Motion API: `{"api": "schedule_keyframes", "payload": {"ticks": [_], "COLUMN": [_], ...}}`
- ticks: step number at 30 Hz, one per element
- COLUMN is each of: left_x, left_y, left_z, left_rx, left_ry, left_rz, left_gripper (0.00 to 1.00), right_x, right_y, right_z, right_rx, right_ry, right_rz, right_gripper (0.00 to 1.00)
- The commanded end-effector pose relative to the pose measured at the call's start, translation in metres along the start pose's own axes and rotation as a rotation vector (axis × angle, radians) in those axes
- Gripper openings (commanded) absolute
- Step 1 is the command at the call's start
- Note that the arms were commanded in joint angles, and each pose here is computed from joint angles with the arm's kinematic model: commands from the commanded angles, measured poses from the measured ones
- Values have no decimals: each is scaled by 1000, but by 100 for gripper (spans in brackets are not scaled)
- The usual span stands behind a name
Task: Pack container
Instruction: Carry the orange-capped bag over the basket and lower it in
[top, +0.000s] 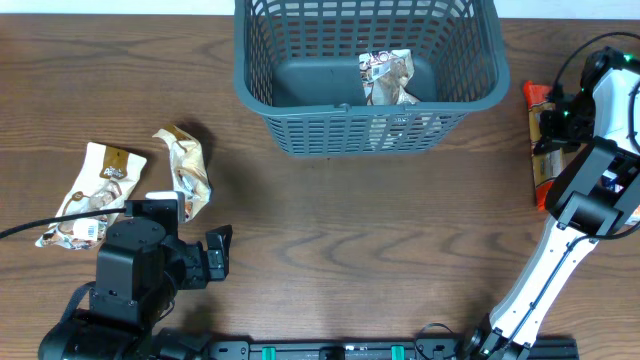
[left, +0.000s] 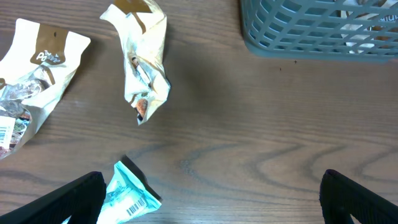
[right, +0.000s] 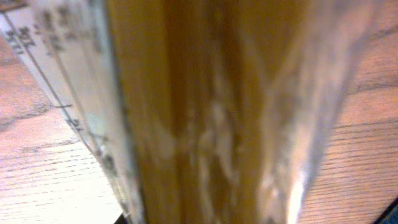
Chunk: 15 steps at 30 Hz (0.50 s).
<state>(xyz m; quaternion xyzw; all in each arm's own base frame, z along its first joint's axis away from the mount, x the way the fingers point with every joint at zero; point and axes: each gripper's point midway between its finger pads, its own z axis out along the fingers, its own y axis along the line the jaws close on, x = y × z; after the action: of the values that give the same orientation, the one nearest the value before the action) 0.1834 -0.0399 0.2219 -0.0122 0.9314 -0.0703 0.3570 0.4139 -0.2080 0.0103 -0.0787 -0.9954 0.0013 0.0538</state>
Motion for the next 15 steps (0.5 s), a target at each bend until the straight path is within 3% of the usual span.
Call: {"api": "schedule_keyframes", "payload": {"ticks": [1,7,12,15], "left_x": [-2,-2,-2,-2], "left_y": [2,2,2,2], "left_z": [-2,-2,-2,-2], "left_rx": [-10,-10,-10,-10], "left_ry": [-7,-7,-7,-7], "left_rz": [10,10,10,10], "left_gripper": [99,99,99,99], "right_x": [-1,-35,-67,-66], "right_y": [26,43,64,65], "right_z": [39,-26,-158,-242], "right_rx": [-123,-225,-387,-384], "right_ry": [55,-107,-445,-668], "right_rz": [81,172,168,169], "right_gripper": [1,1,1,1]}}
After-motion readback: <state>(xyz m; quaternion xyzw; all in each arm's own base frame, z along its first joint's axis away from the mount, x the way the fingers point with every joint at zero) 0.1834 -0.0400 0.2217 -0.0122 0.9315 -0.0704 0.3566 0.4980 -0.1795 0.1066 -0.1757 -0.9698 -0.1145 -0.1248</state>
